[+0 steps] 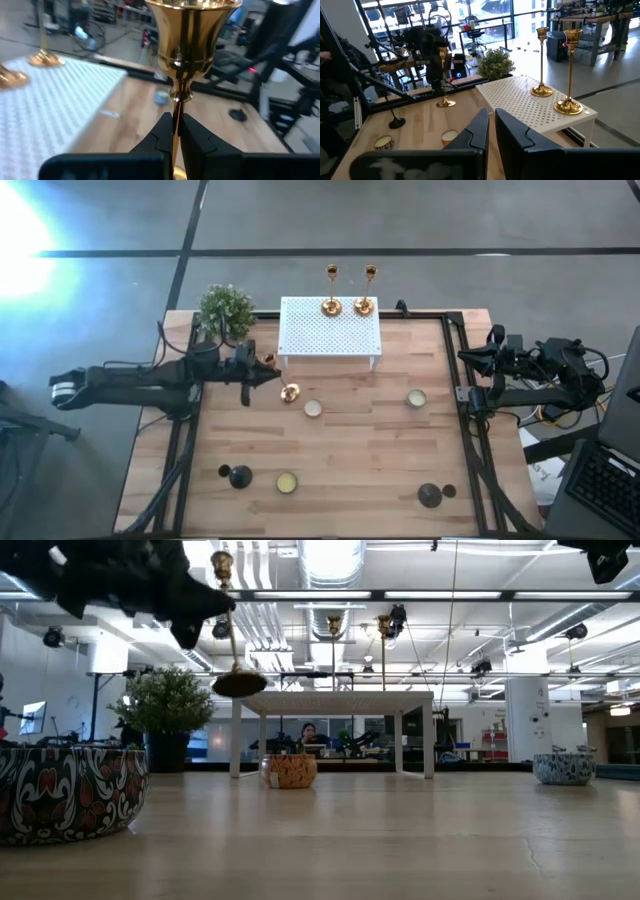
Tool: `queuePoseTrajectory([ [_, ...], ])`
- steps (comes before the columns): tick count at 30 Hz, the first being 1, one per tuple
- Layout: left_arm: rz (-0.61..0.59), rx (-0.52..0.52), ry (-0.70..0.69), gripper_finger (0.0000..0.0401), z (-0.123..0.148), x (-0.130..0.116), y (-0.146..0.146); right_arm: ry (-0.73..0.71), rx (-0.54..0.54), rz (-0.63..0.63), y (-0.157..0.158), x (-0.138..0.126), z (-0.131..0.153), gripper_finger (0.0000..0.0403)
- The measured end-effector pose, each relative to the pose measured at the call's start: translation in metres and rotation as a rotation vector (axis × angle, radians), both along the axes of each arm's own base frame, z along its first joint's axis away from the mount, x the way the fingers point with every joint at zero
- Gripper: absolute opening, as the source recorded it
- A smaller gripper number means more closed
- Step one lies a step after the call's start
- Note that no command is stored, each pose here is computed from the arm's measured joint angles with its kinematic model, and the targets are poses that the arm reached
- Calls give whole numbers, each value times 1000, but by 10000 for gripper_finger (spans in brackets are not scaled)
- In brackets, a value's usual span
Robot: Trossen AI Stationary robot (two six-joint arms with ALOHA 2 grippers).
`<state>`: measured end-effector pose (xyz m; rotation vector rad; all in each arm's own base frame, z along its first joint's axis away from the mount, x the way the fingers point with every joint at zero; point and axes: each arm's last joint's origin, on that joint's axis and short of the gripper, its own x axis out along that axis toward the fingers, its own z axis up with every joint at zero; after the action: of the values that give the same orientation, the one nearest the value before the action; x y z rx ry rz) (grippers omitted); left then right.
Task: Pick & Place candle stick holders
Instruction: Put the golden candle holder on the shelf aligned with the other golden candle holder
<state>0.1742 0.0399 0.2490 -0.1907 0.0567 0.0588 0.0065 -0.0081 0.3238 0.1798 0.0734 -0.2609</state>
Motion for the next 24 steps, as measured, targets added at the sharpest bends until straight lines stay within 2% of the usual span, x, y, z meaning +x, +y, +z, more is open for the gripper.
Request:
queuePoseTrajectory([
  [7, 152, 113, 24, 18, 34, 23, 11, 0, 0, 0, 0, 0, 0, 27],
  [15, 386, 265, 171, 18, 63, 57, 30, 0, 0, -1, 0, 0, 0, 27],
  [24, 561, 259, 150, 18, 90, 71, 66, 4, -18, 1, 0, 0, 0, 27],
])
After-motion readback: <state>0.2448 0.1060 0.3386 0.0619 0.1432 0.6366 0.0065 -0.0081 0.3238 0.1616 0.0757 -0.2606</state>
